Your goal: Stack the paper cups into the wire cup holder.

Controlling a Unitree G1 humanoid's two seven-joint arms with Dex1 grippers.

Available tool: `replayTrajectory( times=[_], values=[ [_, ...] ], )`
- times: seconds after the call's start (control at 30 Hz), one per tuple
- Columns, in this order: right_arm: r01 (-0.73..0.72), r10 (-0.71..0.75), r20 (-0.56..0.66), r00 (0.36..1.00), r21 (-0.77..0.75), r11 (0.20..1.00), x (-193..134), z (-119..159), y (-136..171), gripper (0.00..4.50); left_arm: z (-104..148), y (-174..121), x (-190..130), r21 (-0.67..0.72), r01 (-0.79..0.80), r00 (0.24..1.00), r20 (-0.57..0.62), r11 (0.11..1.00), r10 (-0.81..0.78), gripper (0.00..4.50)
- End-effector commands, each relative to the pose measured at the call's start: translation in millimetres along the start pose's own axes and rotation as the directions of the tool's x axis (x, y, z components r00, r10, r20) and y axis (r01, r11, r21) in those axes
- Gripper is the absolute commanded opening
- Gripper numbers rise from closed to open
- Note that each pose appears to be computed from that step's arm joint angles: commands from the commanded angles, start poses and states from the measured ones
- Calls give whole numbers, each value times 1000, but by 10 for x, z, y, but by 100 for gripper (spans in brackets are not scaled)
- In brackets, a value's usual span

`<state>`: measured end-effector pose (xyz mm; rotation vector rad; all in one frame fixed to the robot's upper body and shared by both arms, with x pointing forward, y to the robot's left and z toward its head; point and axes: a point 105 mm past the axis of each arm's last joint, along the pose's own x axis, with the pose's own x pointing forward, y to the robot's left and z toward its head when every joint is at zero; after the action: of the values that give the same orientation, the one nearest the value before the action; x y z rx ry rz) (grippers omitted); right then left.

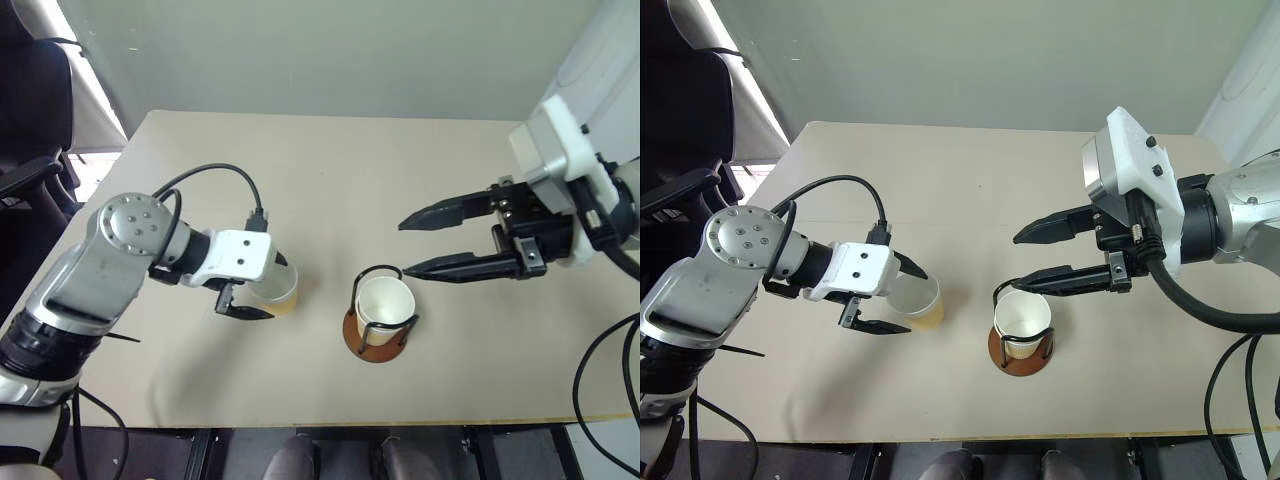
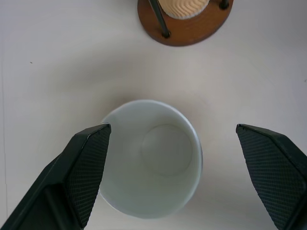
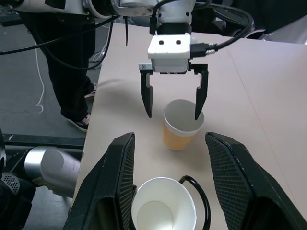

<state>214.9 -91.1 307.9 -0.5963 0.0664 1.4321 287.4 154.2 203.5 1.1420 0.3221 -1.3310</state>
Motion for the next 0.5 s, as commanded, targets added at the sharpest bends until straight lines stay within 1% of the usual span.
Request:
replayTrajectory(
  times=[0.03,0.2,0.5],
  values=[
    [37,-36,22,999,-46,998,-74,90,-5,231,-33,18,-38,23,-16,999,-31,1000,16,450],
    [45,-44,18,999,-45,998,-71,77,-21,231,-112,11,-15,28,-11,998,-59,1000,13,450],
    [56,-56,3,998,-49,997,-66,58,-34,231,-153,-39,53,35,20,998,-60,999,-17,450]
  ],
)
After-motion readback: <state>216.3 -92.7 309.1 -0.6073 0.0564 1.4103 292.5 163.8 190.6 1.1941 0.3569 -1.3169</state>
